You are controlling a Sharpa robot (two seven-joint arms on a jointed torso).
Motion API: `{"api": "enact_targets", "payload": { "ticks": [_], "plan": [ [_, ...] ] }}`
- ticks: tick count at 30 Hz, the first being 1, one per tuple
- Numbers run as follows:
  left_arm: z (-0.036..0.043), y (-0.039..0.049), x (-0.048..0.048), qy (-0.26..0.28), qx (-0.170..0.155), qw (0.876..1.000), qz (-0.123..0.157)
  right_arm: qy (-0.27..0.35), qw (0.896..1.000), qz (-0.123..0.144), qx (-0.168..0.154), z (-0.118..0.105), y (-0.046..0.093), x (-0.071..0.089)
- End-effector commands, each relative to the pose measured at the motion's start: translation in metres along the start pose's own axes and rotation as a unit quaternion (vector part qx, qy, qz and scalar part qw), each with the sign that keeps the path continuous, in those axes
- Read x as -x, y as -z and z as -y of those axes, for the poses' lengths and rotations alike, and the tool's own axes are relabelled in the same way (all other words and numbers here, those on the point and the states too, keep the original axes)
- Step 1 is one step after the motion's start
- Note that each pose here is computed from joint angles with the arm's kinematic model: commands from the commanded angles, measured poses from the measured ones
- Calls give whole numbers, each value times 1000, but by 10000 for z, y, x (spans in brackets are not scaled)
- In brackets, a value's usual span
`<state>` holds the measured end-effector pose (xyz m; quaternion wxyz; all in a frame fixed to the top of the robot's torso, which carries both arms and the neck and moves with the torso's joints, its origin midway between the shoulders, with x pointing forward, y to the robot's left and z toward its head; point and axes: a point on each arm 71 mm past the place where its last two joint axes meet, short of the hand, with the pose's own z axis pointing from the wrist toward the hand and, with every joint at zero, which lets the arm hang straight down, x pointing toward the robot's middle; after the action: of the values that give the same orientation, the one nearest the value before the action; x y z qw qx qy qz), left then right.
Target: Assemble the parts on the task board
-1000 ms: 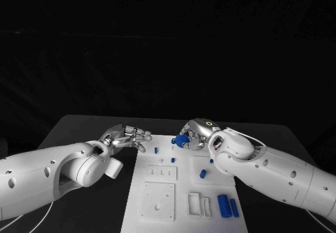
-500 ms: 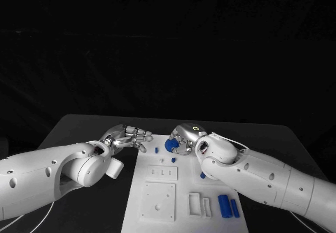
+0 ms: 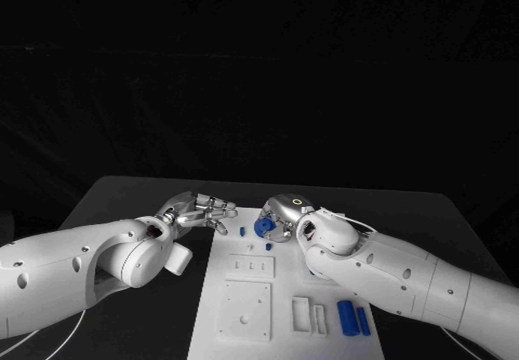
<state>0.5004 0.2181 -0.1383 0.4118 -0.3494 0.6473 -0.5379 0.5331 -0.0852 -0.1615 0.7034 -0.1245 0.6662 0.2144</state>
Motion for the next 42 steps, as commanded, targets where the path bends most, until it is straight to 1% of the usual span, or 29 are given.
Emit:
{"api": "enact_targets", "payload": {
  "ticks": [1, 15, 27, 38, 42],
  "plan": [
    [18, -6, -26, 0, -4, 1000, -10, 11, 1000, -7, 2, 2, -4, -40],
    [17, -8, -26, 0, -3, 1000, -10, 12, 1000, -11, -13, 81, -28, -81],
    [16, -17, -25, 0, -3, 1000, -10, -3, 1000, -5, -13, 89, -28, -75],
    [14, -16, -23, 0, -2, 1000, -9, -23, 999, -24, -18, 150, -17, -106],
    [14, -15, -22, 0, -2, 1000, -10, -27, 999, -24, -17, 189, 0, -104]
  ]
}}
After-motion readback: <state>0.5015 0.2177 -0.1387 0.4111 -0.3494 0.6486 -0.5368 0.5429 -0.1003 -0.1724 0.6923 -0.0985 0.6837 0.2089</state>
